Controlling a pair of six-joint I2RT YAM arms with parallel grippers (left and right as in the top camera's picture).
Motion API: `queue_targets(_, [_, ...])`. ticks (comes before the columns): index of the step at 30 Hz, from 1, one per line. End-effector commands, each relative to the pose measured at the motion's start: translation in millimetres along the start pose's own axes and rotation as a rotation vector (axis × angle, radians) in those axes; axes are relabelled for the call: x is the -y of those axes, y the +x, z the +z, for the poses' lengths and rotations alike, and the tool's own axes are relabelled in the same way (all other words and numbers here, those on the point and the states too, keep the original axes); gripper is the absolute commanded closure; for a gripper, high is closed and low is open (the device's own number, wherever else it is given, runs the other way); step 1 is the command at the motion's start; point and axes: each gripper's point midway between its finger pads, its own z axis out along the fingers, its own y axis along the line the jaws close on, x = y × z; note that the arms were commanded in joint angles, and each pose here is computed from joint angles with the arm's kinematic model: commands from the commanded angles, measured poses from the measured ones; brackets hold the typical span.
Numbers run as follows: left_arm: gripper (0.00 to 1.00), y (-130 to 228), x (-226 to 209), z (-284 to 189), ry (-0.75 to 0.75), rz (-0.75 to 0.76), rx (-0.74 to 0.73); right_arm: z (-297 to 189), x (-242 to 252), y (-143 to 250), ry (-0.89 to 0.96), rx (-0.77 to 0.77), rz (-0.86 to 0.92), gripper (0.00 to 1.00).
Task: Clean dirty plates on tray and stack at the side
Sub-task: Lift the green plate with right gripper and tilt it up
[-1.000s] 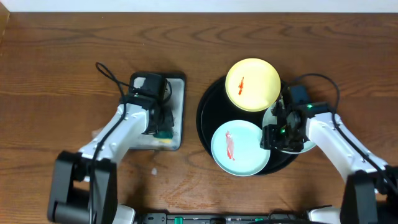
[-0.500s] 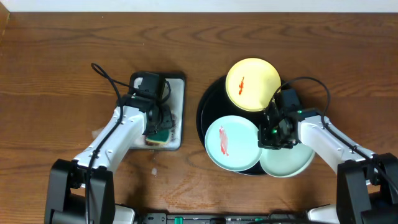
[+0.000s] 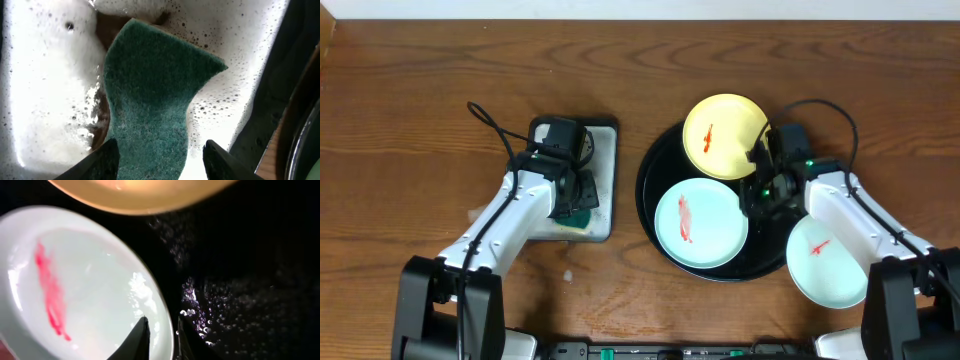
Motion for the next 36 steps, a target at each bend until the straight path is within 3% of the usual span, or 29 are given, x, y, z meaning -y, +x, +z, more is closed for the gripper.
queue_targets(1, [0.41, -9.0, -0.1, -6.6, -0.005, 0.006, 0.030, -10.1, 0.2, -11.2, 0.008, 0.012, -0.017, 0.79])
queue_targets(10, [0.35, -8.1, -0.5, -6.6, -0.006, 0.006, 0.026, -20.3, 18.7, 5.5, -0.033, -0.064, 0.174, 0.80])
queue_targets(15, [0.35, -7.8, -0.6, -6.6, -0.007, 0.006, 0.025, -34.2, 2.0, 4.6, -0.271, -0.065, 0.130, 0.67])
queue_targets(18, [0.35, -7.1, -0.8, -6.6, -0.008, 0.006, 0.022, -28.3, 4.8, 12.4, -0.212, -0.090, 0.085, 0.61])
queue_targets(25, [0.30, -4.2, 1.3, -6.5, 0.006, 0.005, 0.008, 10.8, 9.5, 20.5, 0.006, -0.049, 0.018, 0.63])
queue_targets(32, [0.30, 0.2, 0.0, -6.5, 0.002, 0.005, -0.010, 29.6, 12.1, 18.1, 0.056, 0.022, 0.038, 0.79])
queue_targets(36, [0.30, 0.4, -0.1, -6.3, 0.002, 0.005, -0.011, 32.5, 13.0, 23.5, 0.060, 0.000, 0.064, 0.99])
